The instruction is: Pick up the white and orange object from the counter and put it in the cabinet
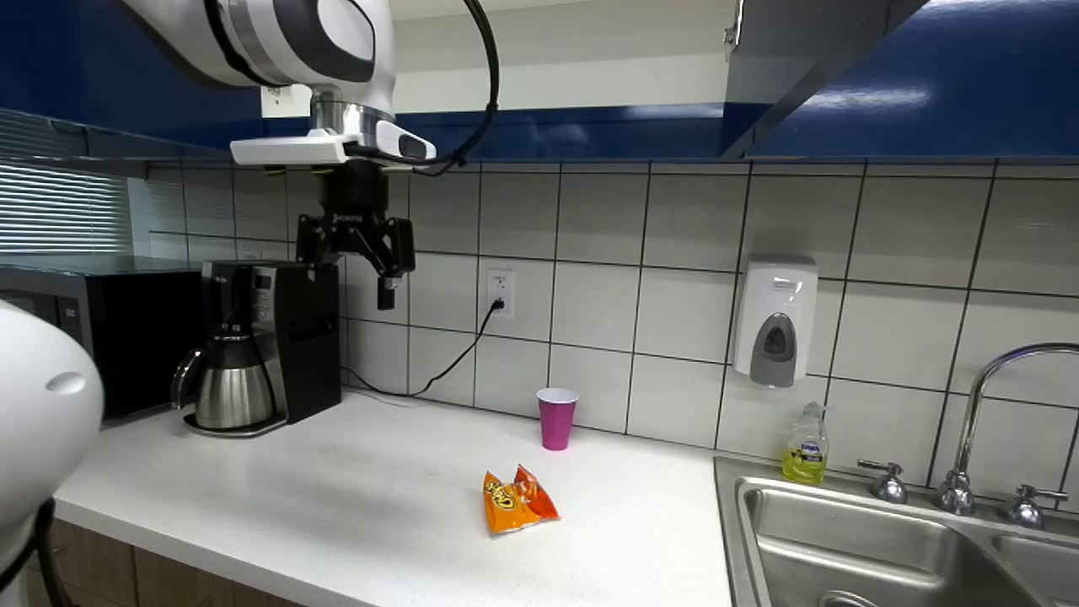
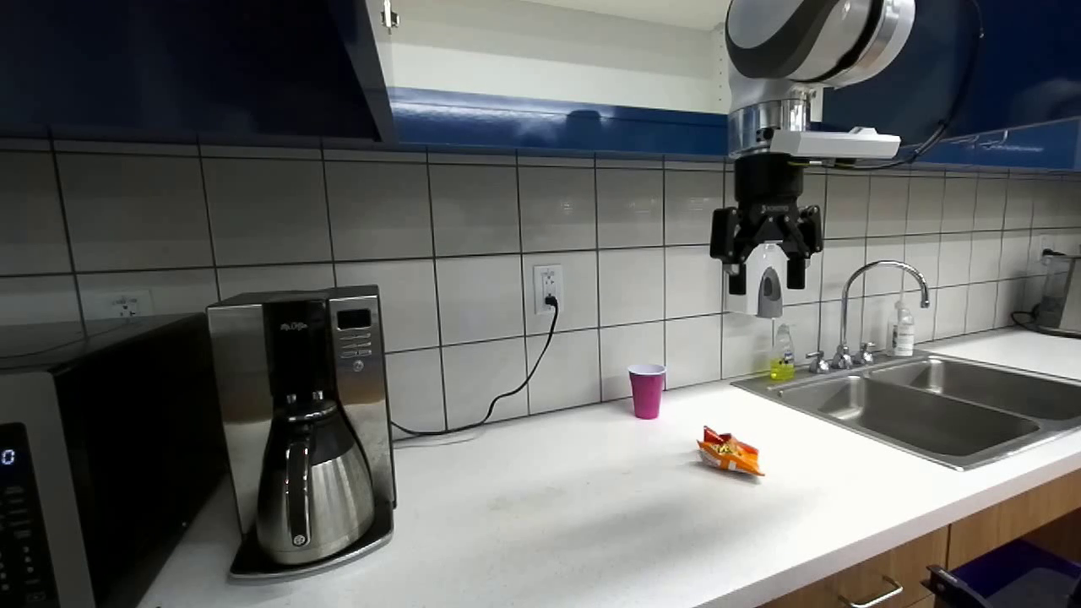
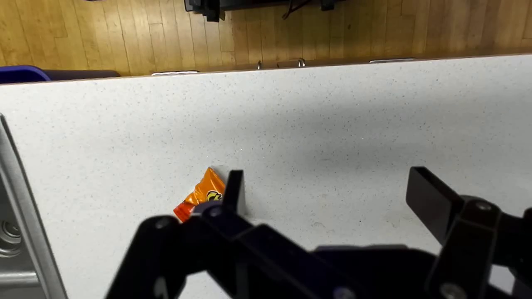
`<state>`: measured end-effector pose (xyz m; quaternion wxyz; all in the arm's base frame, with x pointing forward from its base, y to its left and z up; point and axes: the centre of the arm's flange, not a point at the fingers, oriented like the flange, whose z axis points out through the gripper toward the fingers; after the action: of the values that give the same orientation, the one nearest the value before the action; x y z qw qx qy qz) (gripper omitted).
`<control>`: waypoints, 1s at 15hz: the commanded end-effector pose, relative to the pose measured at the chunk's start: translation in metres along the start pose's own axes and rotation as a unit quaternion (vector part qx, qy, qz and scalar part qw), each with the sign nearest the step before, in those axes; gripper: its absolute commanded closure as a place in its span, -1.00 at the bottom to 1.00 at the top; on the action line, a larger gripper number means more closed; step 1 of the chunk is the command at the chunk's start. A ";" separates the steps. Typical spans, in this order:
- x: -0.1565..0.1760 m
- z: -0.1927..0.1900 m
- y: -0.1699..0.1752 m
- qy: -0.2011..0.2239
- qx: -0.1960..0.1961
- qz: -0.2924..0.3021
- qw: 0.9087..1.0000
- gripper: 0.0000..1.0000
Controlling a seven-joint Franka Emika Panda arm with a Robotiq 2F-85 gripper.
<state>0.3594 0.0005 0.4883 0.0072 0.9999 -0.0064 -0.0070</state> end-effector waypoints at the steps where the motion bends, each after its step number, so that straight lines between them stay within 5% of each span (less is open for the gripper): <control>1: 0.008 0.003 0.004 -0.002 0.007 0.009 1.000 -1.00; 15: 0.066 0.079 0.057 -0.015 0.019 0.109 0.994 -1.00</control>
<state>0.4017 -0.0455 0.4259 -0.0032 0.9961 -0.0861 -0.0193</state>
